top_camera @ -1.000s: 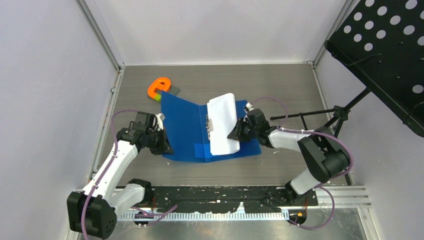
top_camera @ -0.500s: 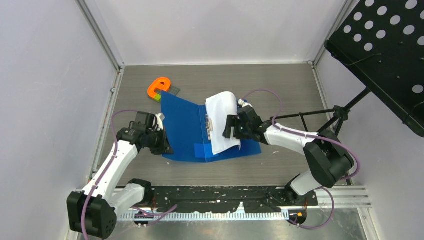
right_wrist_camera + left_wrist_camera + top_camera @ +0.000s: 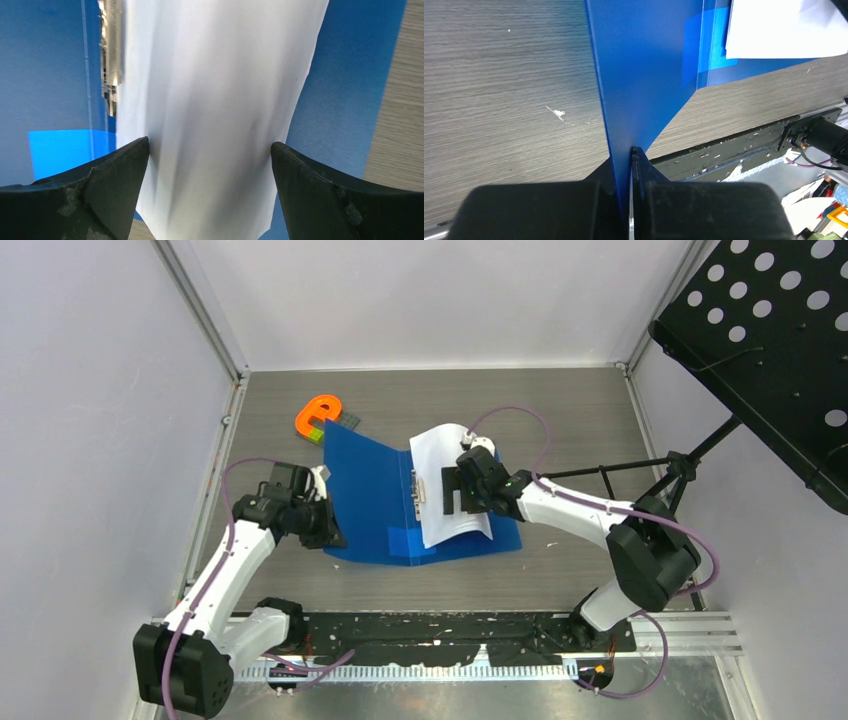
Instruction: Put the files into the folder
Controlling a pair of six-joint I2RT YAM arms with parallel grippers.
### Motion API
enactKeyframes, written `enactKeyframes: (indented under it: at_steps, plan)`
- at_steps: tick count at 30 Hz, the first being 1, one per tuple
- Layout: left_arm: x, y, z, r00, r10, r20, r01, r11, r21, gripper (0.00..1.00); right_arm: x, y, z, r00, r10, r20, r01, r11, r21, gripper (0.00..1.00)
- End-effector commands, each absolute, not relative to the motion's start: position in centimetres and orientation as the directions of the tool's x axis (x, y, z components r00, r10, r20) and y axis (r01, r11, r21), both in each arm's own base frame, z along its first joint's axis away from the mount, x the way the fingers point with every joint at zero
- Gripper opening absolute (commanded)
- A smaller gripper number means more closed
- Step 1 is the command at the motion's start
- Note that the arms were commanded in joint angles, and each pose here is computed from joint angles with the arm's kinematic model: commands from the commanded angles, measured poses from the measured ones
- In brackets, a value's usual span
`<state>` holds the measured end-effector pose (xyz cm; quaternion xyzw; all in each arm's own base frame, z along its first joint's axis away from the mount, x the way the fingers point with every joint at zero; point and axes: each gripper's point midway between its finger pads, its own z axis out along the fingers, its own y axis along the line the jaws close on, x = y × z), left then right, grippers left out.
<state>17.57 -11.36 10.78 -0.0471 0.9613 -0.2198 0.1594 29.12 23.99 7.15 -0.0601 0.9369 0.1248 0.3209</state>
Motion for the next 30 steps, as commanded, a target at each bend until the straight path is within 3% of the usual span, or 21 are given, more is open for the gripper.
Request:
enactKeyframes:
  at_steps: [1,17,22,30]
  plan:
    - [17.9,-11.0,11.7,-0.939,-0.136,-0.317,0.008,0.910,-0.414,0.00,29.7,22.8,7.5,-0.772,-0.069,-0.631,-0.174,0.979,0.106,0.97]
    - [17.9,-10.7,11.9,-0.938,-0.130,-0.322,0.009,0.918,-0.396,0.00,30.0,22.0,6.7,-0.777,-0.123,-0.617,-0.199,0.978,0.057,0.98]
    - [18.2,-10.0,12.3,-0.935,-0.110,-0.338,0.019,0.934,-0.356,0.00,31.6,22.0,9.7,-0.755,-0.036,-0.654,-0.191,0.967,0.167,0.97]
    - [18.6,-9.7,12.7,-0.934,-0.064,-0.351,0.056,0.944,-0.324,0.00,38.1,17.7,10.9,-0.707,0.205,-0.677,-0.029,0.948,0.317,0.97]
